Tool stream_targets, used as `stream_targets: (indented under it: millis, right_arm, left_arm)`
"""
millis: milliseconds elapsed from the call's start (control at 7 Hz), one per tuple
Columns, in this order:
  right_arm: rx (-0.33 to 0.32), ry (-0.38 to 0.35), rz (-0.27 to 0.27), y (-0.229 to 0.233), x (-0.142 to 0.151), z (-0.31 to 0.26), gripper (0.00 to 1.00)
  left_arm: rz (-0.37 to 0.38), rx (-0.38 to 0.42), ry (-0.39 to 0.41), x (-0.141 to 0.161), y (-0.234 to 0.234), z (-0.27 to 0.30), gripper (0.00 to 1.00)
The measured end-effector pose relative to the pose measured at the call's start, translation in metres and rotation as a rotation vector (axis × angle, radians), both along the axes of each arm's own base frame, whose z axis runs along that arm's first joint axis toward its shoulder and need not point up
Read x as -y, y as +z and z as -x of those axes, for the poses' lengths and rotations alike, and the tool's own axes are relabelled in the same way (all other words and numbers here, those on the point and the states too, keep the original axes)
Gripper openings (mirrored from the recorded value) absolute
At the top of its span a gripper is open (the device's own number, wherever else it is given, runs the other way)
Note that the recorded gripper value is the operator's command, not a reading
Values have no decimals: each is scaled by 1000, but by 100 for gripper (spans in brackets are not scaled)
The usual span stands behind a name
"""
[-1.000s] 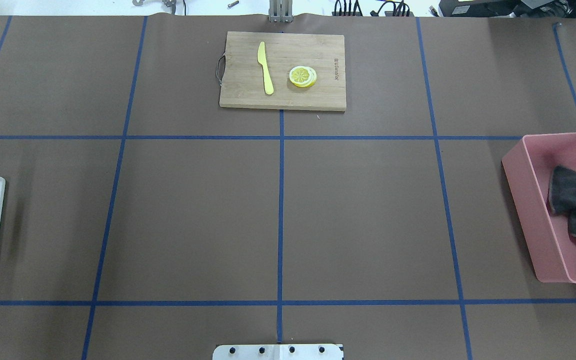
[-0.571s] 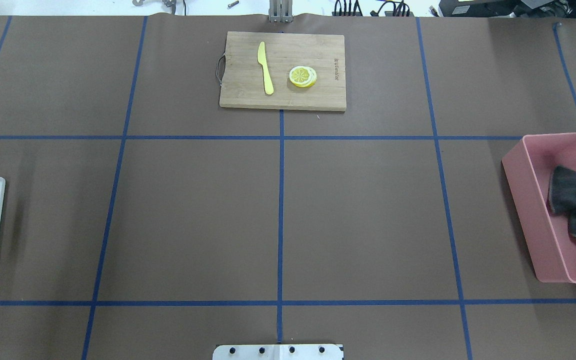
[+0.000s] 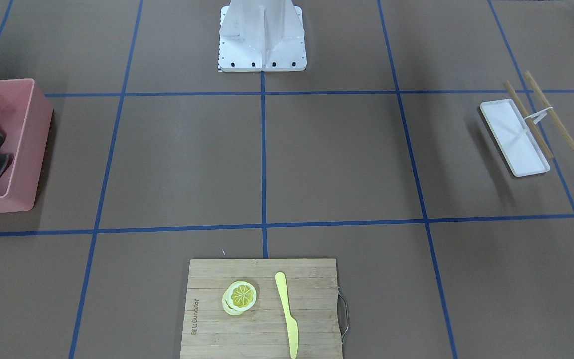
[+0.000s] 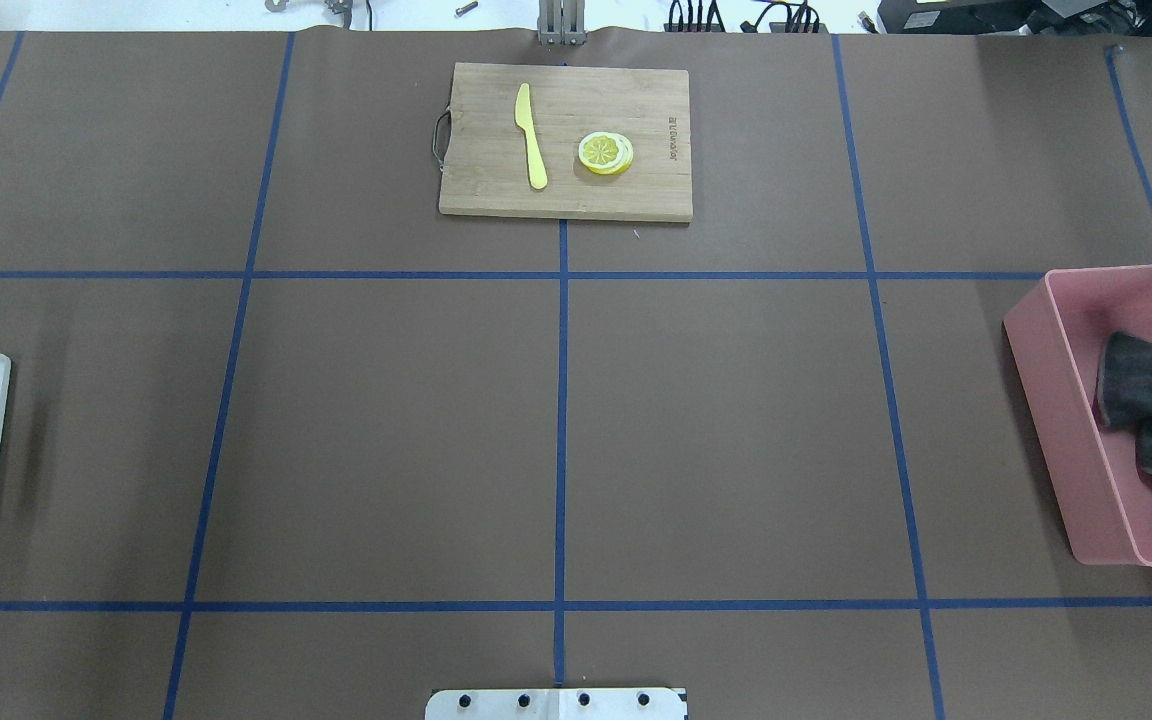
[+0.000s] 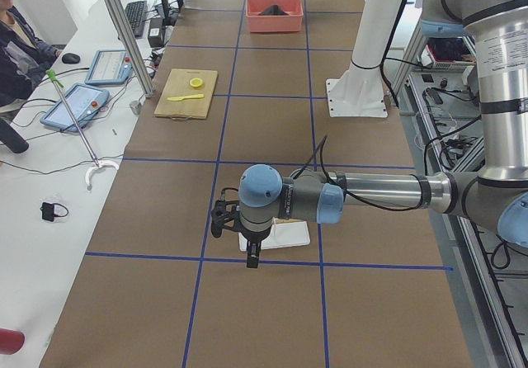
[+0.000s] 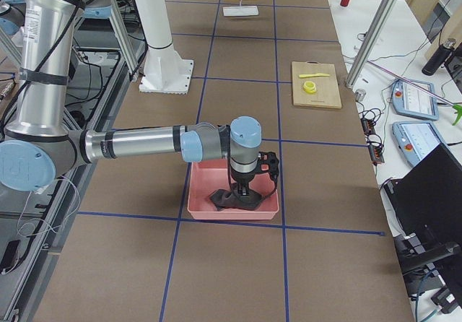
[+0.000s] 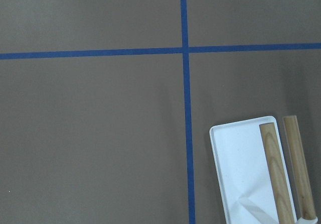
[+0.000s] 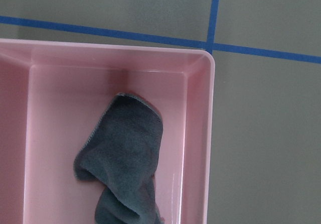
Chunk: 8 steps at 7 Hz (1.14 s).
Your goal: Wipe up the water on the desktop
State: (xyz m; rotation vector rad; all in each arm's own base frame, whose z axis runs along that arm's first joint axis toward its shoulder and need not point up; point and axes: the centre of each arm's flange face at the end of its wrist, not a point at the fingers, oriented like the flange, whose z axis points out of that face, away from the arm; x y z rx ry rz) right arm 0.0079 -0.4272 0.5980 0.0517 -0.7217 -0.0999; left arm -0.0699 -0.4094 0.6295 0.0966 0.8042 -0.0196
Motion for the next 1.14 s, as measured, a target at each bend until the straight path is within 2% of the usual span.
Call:
stream_targets:
  millis: [1143]
  right_arm:
    - [3,-1,9,3,-1,0,100]
  left_arm:
    - [-8,-3,24,0,-2,-10,98]
